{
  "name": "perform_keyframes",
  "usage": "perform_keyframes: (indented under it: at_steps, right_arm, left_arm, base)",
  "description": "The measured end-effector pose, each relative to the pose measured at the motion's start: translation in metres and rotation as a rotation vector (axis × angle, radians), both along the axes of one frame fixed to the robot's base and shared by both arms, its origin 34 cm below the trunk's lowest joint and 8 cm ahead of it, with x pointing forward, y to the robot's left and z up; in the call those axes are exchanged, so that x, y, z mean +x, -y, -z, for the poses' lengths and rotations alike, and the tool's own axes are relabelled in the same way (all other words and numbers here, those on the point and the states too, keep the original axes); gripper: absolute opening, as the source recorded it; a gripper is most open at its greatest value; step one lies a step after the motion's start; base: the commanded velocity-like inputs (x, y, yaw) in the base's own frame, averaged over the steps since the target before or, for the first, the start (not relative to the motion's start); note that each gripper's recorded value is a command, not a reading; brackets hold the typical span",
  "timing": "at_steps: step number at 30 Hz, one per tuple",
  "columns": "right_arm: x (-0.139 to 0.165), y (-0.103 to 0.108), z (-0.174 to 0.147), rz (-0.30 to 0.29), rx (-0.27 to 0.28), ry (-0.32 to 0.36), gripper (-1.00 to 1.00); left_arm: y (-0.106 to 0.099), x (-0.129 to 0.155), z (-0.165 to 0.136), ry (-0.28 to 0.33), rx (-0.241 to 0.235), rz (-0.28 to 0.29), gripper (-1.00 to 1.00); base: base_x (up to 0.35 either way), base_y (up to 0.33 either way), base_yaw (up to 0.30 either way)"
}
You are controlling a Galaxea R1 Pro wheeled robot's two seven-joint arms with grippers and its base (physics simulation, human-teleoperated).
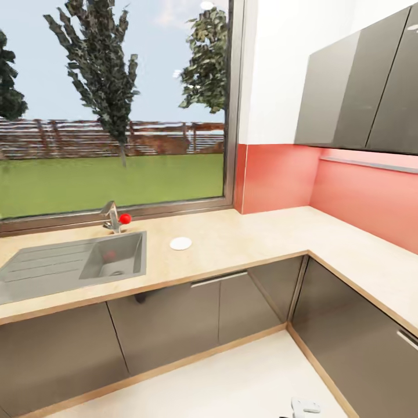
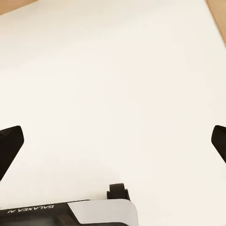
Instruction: Set up a coffee station on the kitchen countertop: keep the coffee maker on the countertop, move the bottle of coffee from the kitchen shelf to the counter next to the coffee maker, place a paper coffee filter on top of the coffee maker, put the saucer next to the coffee maker with the coffee cup on the saucer, and place the electric kettle next to the coffee maker.
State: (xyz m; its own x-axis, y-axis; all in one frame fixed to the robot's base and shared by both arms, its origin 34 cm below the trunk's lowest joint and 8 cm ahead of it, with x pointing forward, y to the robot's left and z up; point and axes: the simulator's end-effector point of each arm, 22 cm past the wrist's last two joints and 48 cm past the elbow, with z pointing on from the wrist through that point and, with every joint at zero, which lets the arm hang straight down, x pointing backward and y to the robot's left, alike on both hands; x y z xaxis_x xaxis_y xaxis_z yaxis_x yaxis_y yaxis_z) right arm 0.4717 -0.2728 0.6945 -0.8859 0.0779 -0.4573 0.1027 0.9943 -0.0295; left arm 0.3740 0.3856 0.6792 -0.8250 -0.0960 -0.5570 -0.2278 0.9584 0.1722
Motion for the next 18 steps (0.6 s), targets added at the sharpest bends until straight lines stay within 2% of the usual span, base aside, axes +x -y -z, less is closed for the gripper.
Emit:
perform_keyframes:
  at_steps: [9, 18]
  right_arm:
    - [0.0000, 0.0000, 0.0000, 0.000, 0.000, 0.000, 1.00]
    - [0.0000, 0.0001, 0.0000, 0.000, 0.000, 0.000, 1.00]
  left_arm:
    - [0.0011, 0.0000, 0.0002, -0.001, -0.001, 0.001, 1.00]
    - [0.0014, 0.0000, 0.0003, -0.001, -0.001, 0.003, 1.00]
  base:
    - [-0.001, -0.018, 0.278]
    - [0.000, -0.228, 0.269]
